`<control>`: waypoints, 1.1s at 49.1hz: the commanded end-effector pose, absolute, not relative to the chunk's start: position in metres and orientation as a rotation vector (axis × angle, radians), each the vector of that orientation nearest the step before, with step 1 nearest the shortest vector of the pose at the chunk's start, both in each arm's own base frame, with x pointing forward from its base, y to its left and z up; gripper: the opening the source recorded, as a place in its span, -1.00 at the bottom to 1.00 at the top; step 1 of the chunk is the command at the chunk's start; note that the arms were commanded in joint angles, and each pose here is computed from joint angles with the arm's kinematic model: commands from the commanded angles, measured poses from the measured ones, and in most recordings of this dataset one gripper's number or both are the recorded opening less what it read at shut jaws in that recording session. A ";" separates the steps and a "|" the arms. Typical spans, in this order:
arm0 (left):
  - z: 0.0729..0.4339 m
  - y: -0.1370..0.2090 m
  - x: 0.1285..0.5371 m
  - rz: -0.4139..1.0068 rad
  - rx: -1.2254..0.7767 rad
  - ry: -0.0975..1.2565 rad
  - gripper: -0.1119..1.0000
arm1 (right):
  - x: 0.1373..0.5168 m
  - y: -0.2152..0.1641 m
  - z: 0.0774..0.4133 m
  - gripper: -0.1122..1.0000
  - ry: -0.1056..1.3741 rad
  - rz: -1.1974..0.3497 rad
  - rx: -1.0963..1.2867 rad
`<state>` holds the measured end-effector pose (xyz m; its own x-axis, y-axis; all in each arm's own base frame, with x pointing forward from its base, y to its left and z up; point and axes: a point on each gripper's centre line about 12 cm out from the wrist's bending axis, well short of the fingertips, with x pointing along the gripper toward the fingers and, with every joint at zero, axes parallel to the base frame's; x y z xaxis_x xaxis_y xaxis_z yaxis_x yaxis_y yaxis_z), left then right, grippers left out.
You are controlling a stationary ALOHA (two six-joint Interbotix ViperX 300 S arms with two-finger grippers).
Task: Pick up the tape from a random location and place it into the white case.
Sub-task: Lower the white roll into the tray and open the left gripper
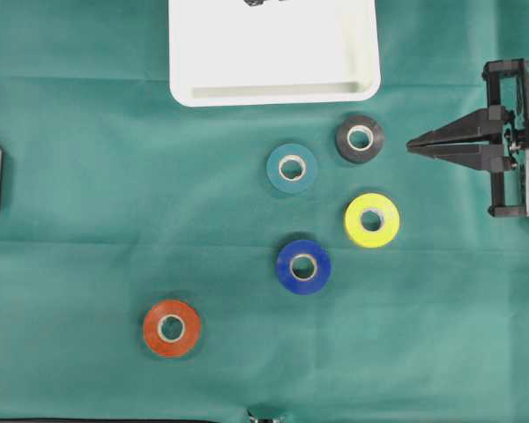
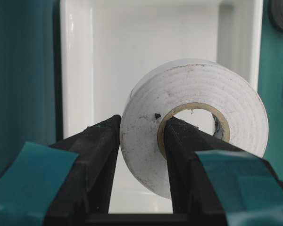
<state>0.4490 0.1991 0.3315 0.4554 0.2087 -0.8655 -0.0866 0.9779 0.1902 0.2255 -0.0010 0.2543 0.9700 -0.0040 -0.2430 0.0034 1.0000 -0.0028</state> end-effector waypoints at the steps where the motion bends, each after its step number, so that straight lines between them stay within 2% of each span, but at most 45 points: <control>1: 0.351 0.199 0.443 0.198 0.134 1.042 -0.34 | 0.229 -0.001 0.265 -0.80 0.216 -0.006 0.001; 9: 0.340 0.199 0.440 0.197 0.129 1.057 -0.34 | 0.229 -0.001 0.265 -0.80 0.216 -0.006 0.001; 26: 0.246 0.224 0.425 0.240 0.086 1.094 -0.34 | 0.229 -0.001 0.265 -0.80 0.218 -0.006 0.001; 33: 0.223 0.234 0.417 0.275 0.082 1.059 -0.33 | 0.229 -0.001 0.264 -0.80 0.218 -0.006 0.001; 54: 0.164 0.248 0.421 0.280 0.058 1.095 -0.34 | 0.233 -0.001 0.261 -0.80 0.227 -0.006 0.001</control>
<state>0.4173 0.2446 0.1569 0.3968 0.2364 -0.8869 -0.1870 0.9668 0.1740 0.2286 -0.0010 0.2500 0.9662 -0.0039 -0.2578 0.0033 1.0000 -0.0028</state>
